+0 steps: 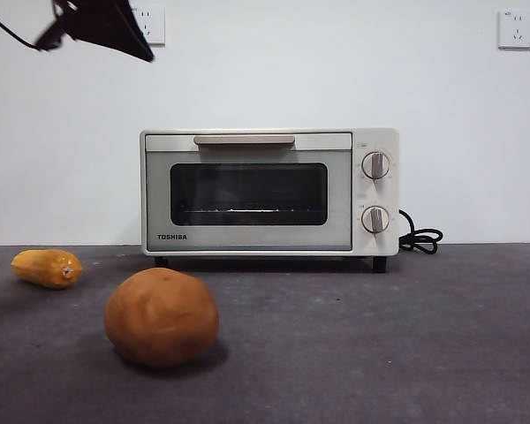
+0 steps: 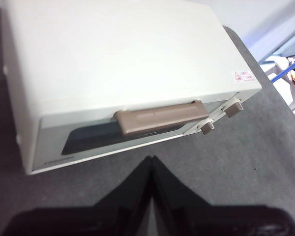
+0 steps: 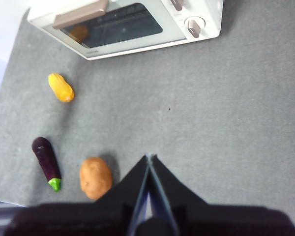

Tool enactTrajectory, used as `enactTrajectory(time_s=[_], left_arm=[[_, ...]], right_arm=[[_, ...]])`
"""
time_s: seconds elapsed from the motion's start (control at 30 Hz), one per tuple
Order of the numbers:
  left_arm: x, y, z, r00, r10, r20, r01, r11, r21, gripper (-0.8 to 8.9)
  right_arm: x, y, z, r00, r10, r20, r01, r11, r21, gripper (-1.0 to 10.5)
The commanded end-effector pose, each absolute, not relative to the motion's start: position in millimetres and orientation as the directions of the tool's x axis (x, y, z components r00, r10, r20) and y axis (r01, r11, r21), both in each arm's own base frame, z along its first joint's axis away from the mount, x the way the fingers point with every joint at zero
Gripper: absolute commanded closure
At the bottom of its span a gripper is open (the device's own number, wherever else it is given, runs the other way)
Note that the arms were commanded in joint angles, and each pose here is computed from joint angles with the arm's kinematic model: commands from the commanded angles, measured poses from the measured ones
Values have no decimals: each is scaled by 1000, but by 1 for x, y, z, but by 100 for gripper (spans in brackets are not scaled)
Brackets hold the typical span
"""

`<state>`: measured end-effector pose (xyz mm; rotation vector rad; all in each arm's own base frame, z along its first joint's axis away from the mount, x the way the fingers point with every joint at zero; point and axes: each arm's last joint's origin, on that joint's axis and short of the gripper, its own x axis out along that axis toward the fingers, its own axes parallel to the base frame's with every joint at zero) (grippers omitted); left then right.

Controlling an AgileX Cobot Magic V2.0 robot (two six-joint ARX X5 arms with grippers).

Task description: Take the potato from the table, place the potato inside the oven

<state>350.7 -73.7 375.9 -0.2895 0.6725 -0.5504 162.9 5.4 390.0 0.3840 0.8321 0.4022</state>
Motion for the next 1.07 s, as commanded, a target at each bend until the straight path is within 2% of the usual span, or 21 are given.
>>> enactTrajectory(time_s=[0.03,0.43,0.63,0.9,1.07], left_arm=[[367,-84,373,625,-583,-519,406,811,-423,819],[419,-116,350,566,-607,-559,422,795,-436,819],[429,-127,330,530,-612,-588,421,791,-443,819],[434,-137,321,522,-620,-585,442,784,-437,819],[437,-143,315,549,-578,-604,433,815,-386,819]], right_arm=[[162,6,391,604,489,-629,-218,861,459,946],[160,6,389,584,490,-647,-211,861,462,946],[160,6,389,585,490,-647,-210,861,462,946],[160,6,389,585,490,-647,-212,862,461,946],[160,6,389,585,490,-646,-213,862,460,946]])
